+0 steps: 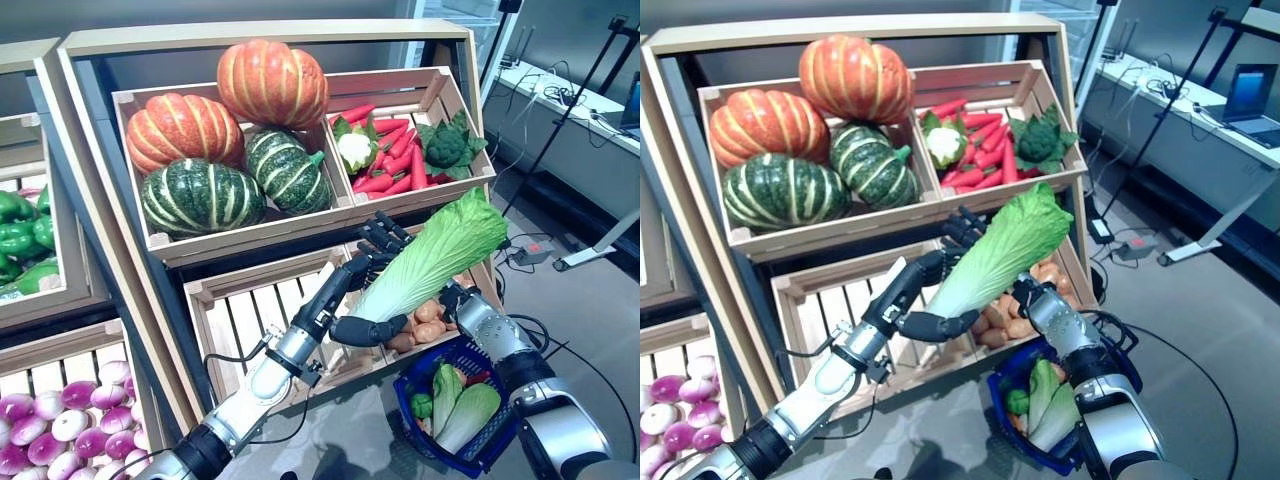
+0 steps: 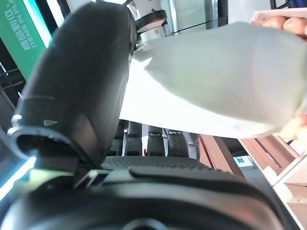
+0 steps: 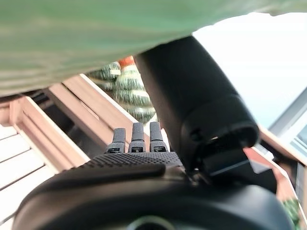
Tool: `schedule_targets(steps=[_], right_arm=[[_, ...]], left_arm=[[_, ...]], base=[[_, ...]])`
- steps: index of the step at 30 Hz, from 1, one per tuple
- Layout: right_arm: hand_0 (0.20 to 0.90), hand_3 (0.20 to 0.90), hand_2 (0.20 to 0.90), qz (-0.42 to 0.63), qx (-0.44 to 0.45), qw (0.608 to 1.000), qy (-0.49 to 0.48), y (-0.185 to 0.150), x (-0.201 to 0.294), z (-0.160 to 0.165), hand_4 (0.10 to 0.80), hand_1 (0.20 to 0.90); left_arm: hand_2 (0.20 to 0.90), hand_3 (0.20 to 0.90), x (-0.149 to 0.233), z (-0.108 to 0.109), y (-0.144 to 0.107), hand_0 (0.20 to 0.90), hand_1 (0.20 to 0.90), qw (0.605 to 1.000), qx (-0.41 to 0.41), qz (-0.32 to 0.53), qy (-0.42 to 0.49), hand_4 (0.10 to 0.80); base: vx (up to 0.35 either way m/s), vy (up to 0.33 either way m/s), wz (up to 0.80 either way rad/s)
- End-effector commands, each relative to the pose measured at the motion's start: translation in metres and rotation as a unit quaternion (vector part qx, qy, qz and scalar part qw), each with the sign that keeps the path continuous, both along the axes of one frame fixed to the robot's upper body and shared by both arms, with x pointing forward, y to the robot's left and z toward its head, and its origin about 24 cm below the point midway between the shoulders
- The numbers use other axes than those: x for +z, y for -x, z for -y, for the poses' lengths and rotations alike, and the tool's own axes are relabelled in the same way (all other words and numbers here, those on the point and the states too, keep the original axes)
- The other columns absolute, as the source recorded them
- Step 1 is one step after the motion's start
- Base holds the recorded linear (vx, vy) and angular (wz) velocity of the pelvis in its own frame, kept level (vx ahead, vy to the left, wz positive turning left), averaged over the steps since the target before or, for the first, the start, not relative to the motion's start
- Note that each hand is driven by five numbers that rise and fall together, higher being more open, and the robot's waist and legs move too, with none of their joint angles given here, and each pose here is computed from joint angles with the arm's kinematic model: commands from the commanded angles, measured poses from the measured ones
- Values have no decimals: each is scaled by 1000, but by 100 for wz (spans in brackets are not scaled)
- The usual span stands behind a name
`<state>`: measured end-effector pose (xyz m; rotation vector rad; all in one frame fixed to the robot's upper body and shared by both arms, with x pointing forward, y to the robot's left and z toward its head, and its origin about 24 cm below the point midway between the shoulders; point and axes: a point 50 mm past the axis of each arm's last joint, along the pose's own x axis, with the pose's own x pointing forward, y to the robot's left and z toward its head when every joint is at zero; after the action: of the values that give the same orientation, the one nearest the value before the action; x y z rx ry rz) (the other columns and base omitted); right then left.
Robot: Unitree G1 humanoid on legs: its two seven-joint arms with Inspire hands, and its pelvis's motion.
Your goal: Put vegetables into the basket
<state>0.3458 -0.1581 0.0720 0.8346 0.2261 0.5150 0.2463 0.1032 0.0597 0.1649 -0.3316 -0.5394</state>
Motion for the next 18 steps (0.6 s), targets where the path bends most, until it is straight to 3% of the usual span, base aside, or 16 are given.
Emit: schedule_targets(steps=[1, 6, 11, 13, 15, 16, 17, 18], right_arm=[[900, 900, 900, 170, -17, 985, 0, -23, 84, 13, 800, 900], [900, 900, 900, 163, -85, 978, 95, -18, 70, 42, 800, 900], [900, 900, 900, 209, -166, 924, 272, 1, 56, 60, 800, 900], [900, 900, 900, 286, -239, 789, 489, 24, 66, 79, 800, 900], [900, 900, 900, 327, -267, 683, 597, 32, 77, 87, 800, 900], [900, 900, 900, 364, -285, 567, 682, 39, 97, 96, 800, 900], [900, 900, 900, 384, -293, 483, 730, 42, 110, 101, 800, 900], [900, 900, 900, 393, -293, 437, 754, 46, 121, 105, 800, 900]], left_arm=[[300, 300, 49, 3, -8, 300, 300, 988, -17, 114, 100, 400], [300, 300, 46, -2, -8, 300, 300, 988, 5, 116, 99, 400], [300, 300, 47, -5, -7, 300, 300, 987, 38, 131, 88, 400], [300, 300, 50, -11, -6, 300, 300, 984, 65, 150, 73, 400], [300, 300, 51, -14, -6, 300, 300, 982, 78, 157, 67, 400], [300, 300, 53, -17, -7, 300, 300, 981, 93, 162, 62, 400], [300, 300, 54, -19, -7, 300, 300, 979, 103, 164, 60, 400], [300, 300, 54, -20, -7, 300, 300, 978, 110, 165, 59, 400]], base=[[0, 0, 0], [0, 0, 0], [-24, -10, -5], [-59, -20, -10], [-50, -12, -17], [-45, -4, -26], [-41, 0, -27], [-26, 6, -30]])
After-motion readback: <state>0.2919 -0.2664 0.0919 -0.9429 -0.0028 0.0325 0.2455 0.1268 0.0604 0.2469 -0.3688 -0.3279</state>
